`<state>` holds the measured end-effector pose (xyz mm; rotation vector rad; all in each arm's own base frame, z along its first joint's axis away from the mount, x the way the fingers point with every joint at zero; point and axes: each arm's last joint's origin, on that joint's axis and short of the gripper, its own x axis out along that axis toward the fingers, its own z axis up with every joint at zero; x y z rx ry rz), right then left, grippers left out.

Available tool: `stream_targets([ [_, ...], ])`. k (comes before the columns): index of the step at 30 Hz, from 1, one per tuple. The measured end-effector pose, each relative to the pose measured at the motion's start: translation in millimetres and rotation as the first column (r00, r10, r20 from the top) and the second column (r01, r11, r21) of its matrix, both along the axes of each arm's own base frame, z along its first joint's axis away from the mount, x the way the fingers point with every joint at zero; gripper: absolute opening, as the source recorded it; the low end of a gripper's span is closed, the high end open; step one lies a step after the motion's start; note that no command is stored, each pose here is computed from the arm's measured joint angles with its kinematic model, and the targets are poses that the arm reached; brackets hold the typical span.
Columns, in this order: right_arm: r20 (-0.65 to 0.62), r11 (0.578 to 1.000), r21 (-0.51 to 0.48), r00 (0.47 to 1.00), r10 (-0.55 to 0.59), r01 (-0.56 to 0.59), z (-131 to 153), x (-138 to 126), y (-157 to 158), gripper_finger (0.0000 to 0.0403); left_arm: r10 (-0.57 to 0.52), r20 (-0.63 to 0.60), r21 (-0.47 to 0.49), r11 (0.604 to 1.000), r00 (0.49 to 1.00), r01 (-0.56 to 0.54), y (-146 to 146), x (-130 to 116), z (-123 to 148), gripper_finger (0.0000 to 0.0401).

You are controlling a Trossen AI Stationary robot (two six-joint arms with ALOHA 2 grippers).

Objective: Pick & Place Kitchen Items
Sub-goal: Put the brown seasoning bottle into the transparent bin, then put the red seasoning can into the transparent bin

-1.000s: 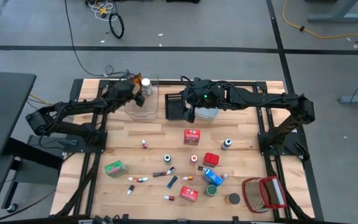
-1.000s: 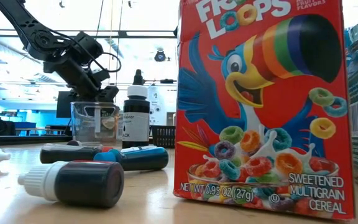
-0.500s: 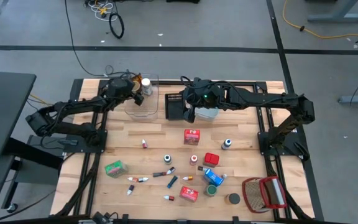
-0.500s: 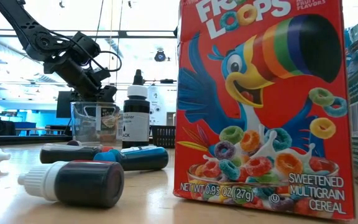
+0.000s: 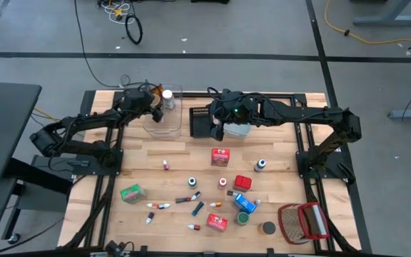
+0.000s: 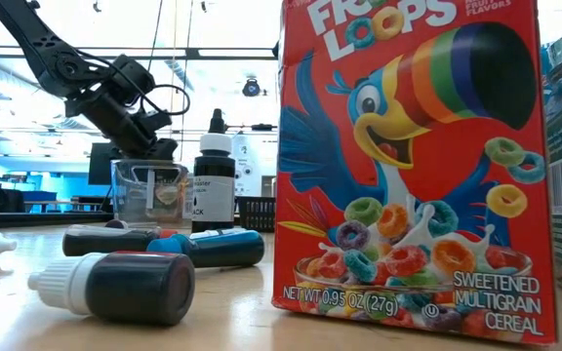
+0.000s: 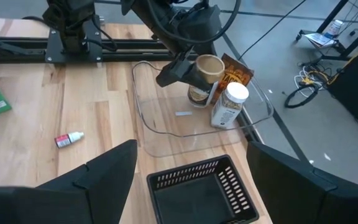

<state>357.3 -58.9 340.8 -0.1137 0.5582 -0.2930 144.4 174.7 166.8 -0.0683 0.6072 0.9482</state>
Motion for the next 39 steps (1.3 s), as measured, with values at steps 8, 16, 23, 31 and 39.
stream_targets([
  [8,-0.001,1.000,-0.004,1.000,0.002,-0.002,0,0,0,0.0314,-0.001,-0.018,0.002,1.000,1.000,0.001,0,0,0,0.0343],
  [16,-0.001,1.000,-0.004,1.000,-0.001,0.001,0,0,0,0.0314,-0.013,-0.015,0.110,0.994,1.000,0.015,3,4,15,0.0361],
  [23,0.007,0.990,-0.084,0.994,-0.111,0.111,2,-1,-4,0.0314,-0.088,0.091,0.228,0.971,0.992,0.065,-12,10,67,0.0358],
  [31,0.079,0.987,-0.162,0.997,0.021,-0.008,11,4,-8,0.0314,-0.230,0.212,0.348,0.926,0.950,0.146,-52,-12,110,0.0357],
  [39,0.146,0.953,0.032,0.944,0.295,-0.302,2,17,4,0.0314,-0.434,0.285,0.350,0.877,0.855,0.329,-76,-27,122,0.0357],
])
